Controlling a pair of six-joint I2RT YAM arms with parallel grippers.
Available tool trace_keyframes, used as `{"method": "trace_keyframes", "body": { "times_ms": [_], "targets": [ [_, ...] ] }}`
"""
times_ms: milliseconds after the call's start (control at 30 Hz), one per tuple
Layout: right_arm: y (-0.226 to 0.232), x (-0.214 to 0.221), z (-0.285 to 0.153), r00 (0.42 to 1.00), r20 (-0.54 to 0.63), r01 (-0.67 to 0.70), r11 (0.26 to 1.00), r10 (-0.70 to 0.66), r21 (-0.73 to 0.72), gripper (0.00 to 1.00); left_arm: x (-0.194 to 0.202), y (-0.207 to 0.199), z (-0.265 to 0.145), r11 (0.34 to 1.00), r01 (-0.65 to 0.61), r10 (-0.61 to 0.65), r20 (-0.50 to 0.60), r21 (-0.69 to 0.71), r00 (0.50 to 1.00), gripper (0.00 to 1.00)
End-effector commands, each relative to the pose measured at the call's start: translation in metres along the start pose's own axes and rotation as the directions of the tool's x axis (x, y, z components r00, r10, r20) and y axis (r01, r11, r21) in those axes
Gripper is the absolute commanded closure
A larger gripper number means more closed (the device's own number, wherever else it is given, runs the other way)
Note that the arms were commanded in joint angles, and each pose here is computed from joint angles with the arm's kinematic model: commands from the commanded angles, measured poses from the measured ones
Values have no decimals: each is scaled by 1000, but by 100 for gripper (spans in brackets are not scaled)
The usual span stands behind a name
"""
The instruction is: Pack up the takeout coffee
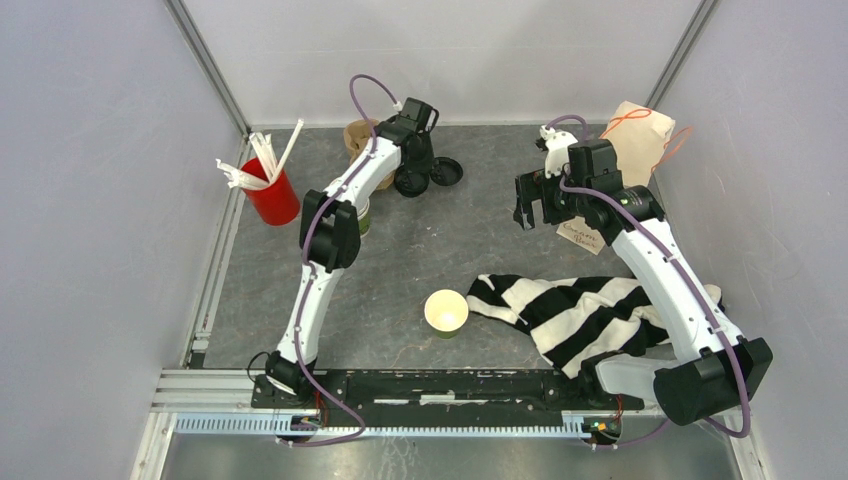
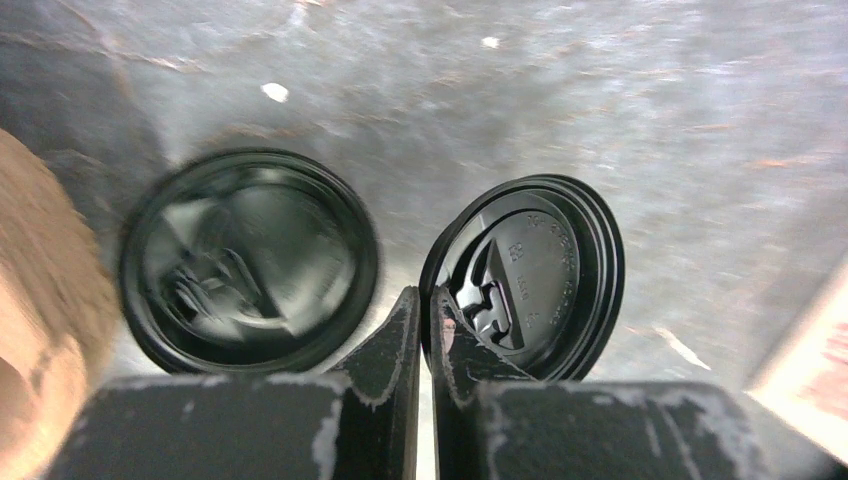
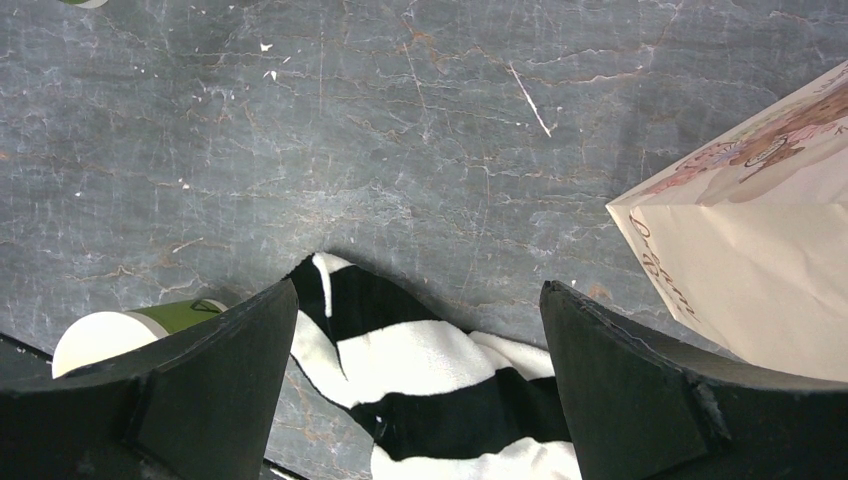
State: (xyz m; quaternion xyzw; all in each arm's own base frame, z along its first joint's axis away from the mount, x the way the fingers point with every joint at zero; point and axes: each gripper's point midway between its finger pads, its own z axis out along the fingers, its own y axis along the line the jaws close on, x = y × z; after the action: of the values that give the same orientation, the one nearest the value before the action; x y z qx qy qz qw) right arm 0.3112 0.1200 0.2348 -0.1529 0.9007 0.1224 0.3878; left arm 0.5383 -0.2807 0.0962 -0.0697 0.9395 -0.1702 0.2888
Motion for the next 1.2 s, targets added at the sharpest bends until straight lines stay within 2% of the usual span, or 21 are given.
{"method": "trace_keyframes", "body": {
  "times_ms": [0,33,100,233,300,333,367,400,433,533,667,767,1000,1167],
  "targets": [
    [8,-38,-15,991,134,-18,999,22,-33,2,-50,-80,-115,862,275,-268,-77,427,960,98],
    [12,-45,-17,987,158,-30,998,38,-58,2,-55,-88,-128,816,323,-311,-107,480,944,98],
    [26,-65,-23,974,214,-49,990,77,-132,2,-59,-111,-162,683,396,-338,-215,614,916,98],
    [61,-124,-54,915,361,-55,940,183,-337,2,-74,-151,-237,387,468,-331,-354,795,875,98],
    [74,-150,-73,867,421,-53,889,266,-454,2,-84,-163,-279,224,457,-312,-381,861,870,98],
    [77,-161,-82,840,432,-68,855,327,-514,2,-89,-168,-308,121,397,-284,-351,910,892,98],
    [83,-174,-94,809,459,-45,816,368,-576,2,-89,-169,-319,67,427,-278,-395,902,876,98],
    [89,-187,-107,776,470,-34,772,420,-635,2,-89,-171,-344,-21,407,-244,-399,913,884,98],
    [93,-197,-118,749,477,-20,736,459,-677,2,-86,-172,-357,-71,388,-214,-394,919,894,98],
    [102,-224,-142,698,490,24,667,522,-745,2,-72,-175,-374,-104,364,-152,-376,926,914,98],
    [111,-240,-146,690,430,30,571,582,-820,2,-56,-180,-379,-109,372,-126,-384,922,915,98],
    [112,-249,-146,678,422,38,545,601,-837,2,-44,-187,-378,-110,397,-105,-408,911,907,98],
    [114,-252,-133,688,430,47,555,585,-831,2,-33,-197,-373,-96,428,-96,-437,899,894,98],
    [108,-250,-125,689,479,48,625,544,-779,2,-32,-198,-373,-83,436,-97,-442,896,892,98]
  ]
}}
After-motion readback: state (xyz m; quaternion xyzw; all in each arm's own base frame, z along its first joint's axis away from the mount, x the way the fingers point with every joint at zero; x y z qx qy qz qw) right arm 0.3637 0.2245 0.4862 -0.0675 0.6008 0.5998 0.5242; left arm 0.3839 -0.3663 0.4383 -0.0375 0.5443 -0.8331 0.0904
